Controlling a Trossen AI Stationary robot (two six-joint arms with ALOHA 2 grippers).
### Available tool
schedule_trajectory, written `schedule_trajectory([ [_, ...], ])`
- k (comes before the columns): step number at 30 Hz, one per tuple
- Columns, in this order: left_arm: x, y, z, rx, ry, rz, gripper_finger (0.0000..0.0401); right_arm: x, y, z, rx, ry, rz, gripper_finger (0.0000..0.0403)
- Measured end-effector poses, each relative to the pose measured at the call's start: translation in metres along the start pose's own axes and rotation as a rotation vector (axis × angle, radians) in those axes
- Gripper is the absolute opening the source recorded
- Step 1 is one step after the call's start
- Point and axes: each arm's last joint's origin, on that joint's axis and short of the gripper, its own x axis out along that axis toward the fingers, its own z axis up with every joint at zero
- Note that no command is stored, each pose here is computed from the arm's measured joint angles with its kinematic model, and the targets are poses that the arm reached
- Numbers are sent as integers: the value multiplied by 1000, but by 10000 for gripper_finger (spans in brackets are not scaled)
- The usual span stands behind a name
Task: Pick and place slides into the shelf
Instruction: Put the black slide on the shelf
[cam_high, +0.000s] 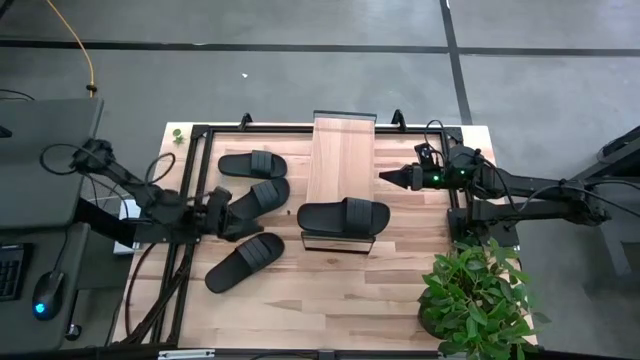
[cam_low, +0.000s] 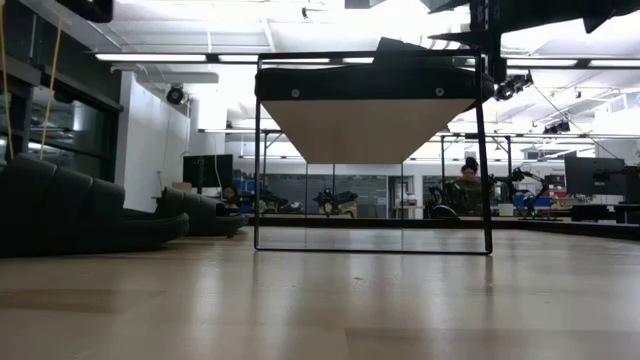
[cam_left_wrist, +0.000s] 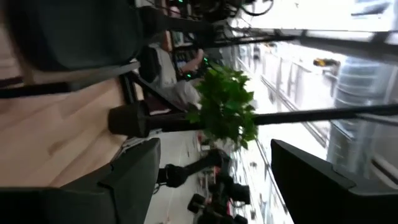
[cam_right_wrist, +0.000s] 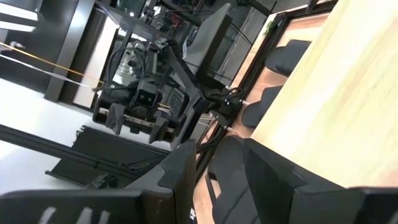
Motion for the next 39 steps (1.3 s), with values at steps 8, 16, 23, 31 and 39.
schedule_trajectory([
  [8,-6,7,-25,-17,-81,48,284,0,-1,0,2,-15,-21,126],
  [16,-20,14,-37,3,-152,102,284,0,-2,1,38,-40,-35,126],
  [23,-29,28,-42,-25,-142,184,284,0,-2,1,62,-38,-33,126],
  [31,-34,42,-45,-64,-38,303,284,0,-2,1,62,-38,-33,126],
  [39,-30,60,-57,-125,42,453,284,0,-2,1,61,-38,-34,126],
])
